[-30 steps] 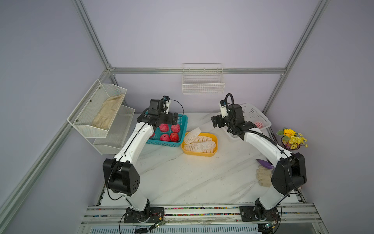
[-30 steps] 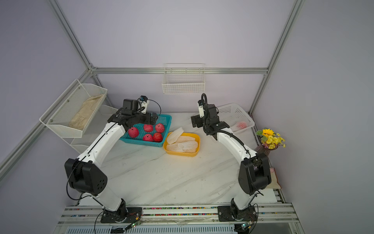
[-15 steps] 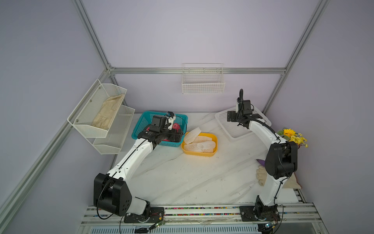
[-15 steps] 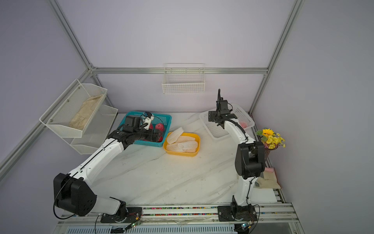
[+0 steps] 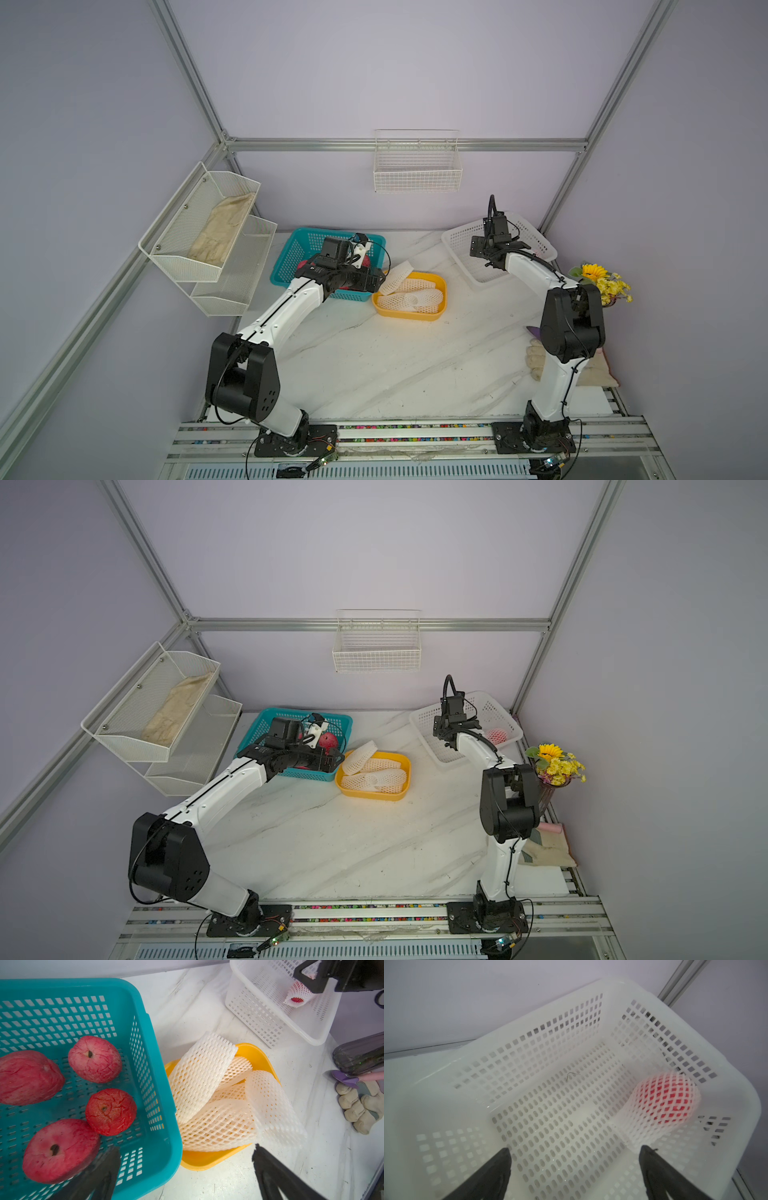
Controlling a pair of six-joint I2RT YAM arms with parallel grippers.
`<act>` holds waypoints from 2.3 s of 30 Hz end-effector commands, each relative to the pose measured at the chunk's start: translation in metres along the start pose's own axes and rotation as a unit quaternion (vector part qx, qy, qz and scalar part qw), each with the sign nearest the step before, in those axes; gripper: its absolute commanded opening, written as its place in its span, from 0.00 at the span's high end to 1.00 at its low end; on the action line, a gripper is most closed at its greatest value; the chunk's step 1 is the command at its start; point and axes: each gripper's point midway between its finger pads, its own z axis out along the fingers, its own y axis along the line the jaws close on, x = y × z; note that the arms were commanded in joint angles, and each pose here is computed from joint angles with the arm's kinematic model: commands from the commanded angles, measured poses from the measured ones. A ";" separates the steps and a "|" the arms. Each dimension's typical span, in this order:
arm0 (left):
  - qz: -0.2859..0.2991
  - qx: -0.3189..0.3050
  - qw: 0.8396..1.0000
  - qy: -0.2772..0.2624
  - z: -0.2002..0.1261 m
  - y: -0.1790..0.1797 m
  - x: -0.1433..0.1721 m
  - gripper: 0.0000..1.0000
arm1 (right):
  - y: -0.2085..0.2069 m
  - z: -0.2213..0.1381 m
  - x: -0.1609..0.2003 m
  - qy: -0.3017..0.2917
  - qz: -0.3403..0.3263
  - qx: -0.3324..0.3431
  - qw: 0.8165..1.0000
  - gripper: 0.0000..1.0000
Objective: Remove foam nets from apples
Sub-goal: Pick up the apple from the basket.
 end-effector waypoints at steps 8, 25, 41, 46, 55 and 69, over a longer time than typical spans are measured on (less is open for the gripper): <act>0.031 0.039 0.998 -0.024 0.006 -0.013 -0.019 0.00 | -0.026 0.051 -0.040 -0.035 0.062 0.118 0.990 0.03; 0.006 0.058 0.998 -0.004 0.026 -0.013 -0.003 0.00 | -0.109 0.089 -0.029 0.011 0.155 0.176 0.972 0.03; -0.003 0.059 0.998 0.004 0.030 -0.012 0.001 0.00 | -0.097 0.114 0.005 0.093 0.156 0.132 0.974 0.03; -0.005 0.061 0.998 0.001 0.028 -0.013 0.000 0.00 | -0.034 0.118 -0.017 0.065 0.128 -0.038 0.989 0.03; -0.013 0.059 0.998 -0.002 0.026 -0.013 0.002 0.00 | 0.013 0.090 -0.059 -0.011 0.084 -0.129 0.988 0.03; -0.009 0.065 0.998 -0.001 0.028 -0.018 0.003 0.00 | -0.041 0.057 -0.078 -0.068 0.102 -0.009 0.992 0.03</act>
